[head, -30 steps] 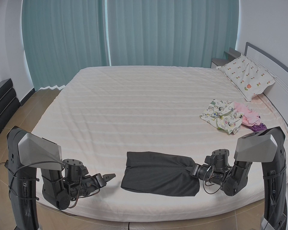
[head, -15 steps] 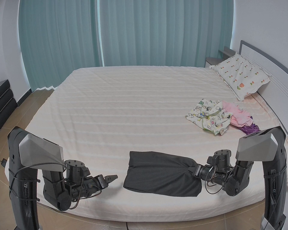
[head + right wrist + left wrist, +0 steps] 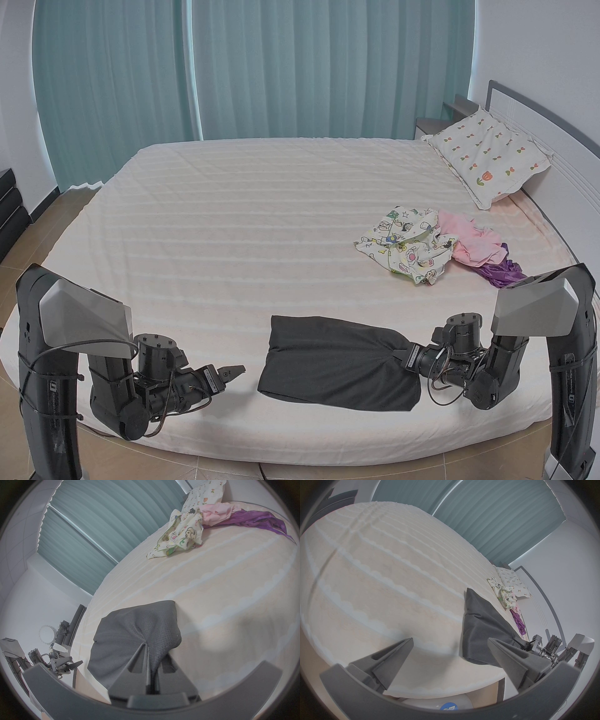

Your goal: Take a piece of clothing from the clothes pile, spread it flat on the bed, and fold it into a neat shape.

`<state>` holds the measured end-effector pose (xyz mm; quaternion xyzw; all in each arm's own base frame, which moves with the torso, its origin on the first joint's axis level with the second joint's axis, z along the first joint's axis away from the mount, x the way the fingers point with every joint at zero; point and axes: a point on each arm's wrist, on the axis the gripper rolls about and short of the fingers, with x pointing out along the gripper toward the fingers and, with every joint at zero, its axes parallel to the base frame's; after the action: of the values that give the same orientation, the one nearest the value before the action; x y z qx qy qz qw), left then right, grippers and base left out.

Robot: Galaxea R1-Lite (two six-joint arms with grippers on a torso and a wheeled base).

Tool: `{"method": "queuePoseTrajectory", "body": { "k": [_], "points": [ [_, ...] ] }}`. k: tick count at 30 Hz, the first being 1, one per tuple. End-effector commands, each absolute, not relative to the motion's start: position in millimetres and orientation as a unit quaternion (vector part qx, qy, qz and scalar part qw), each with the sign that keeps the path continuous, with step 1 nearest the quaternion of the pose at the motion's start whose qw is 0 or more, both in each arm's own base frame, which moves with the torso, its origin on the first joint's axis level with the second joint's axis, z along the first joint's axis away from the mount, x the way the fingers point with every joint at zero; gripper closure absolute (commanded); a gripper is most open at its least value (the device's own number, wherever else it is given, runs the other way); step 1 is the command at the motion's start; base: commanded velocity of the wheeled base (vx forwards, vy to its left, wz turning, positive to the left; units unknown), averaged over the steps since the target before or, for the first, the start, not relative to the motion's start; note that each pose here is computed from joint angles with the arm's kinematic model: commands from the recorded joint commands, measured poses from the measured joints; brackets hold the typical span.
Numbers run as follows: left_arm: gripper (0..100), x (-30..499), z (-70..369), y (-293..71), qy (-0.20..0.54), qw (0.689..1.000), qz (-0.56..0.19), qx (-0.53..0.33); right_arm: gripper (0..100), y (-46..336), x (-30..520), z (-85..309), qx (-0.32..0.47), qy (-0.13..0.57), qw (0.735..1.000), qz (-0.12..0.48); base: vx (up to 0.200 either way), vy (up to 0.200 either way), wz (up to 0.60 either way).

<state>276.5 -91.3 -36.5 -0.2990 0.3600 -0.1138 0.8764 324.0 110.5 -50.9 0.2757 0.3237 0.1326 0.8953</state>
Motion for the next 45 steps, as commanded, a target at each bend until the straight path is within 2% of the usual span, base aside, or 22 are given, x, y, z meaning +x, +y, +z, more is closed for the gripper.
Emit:
{"method": "queuePoseTrajectory", "body": {
  "k": [1, 8, 9, 26, 31, 35, 36, 45],
  "points": [
    [0, 276.0, -37.0, -92.6, 0.361, 0.876, -0.115, -0.298, 100, 110.8, 323.9, -51.6, 0.276, 0.324, 0.895, 0.133, 0.000, -0.200, 0.00],
    [0, 275.6, -37.4, -93.9, 0.362, 0.876, -0.117, -0.297, 100, 111.9, 324.0, -52.8, 0.275, 0.326, 0.894, 0.135, 0.000, -0.029, 0.00],
    [0, 275.4, -37.4, -94.3, 0.363, 0.875, -0.118, -0.297, 0, 112.2, 324.6, -52.6, 0.276, 0.325, 0.894, 0.135, 0.000, 0.000, 0.00],
    [0, 275.2, -39.3, -94.3, 0.362, 0.878, -0.109, -0.293, 0, 101.2, 337.9, -49.8, 0.284, 0.311, 0.899, 0.120, 0.000, 0.000, 0.00],
    [0, 275.8, -39.5, -94.9, 0.362, 0.878, -0.110, -0.293, 0, 109.1, 358.6, -55.9, 0.313, 0.342, 0.880, 0.101, 0.000, 0.000, 0.00],
    [0, 276.1, -39.4, -95.0, 0.361, 0.879, -0.110, -0.293, 0, 113.9, 359.7, -54.9, 0.312, 0.349, 0.877, 0.108, 0.000, 0.000, 0.00],
    [0, 276.5, -39.2, -95.1, 0.360, 0.879, -0.111, -0.293, 100, 114.3, 360.9, -54.3, 0.313, 0.349, 0.876, 0.110, 0.000, 0.000, 0.00],
    [0, 276.1, -39.8, -95.0, 0.362, 0.878, -0.110, -0.293, 100, 113.5, 363.4, -50.6, 0.331, 0.332, 0.879, 0.089, 0.000, 0.000, 0.00]
  ]
}}
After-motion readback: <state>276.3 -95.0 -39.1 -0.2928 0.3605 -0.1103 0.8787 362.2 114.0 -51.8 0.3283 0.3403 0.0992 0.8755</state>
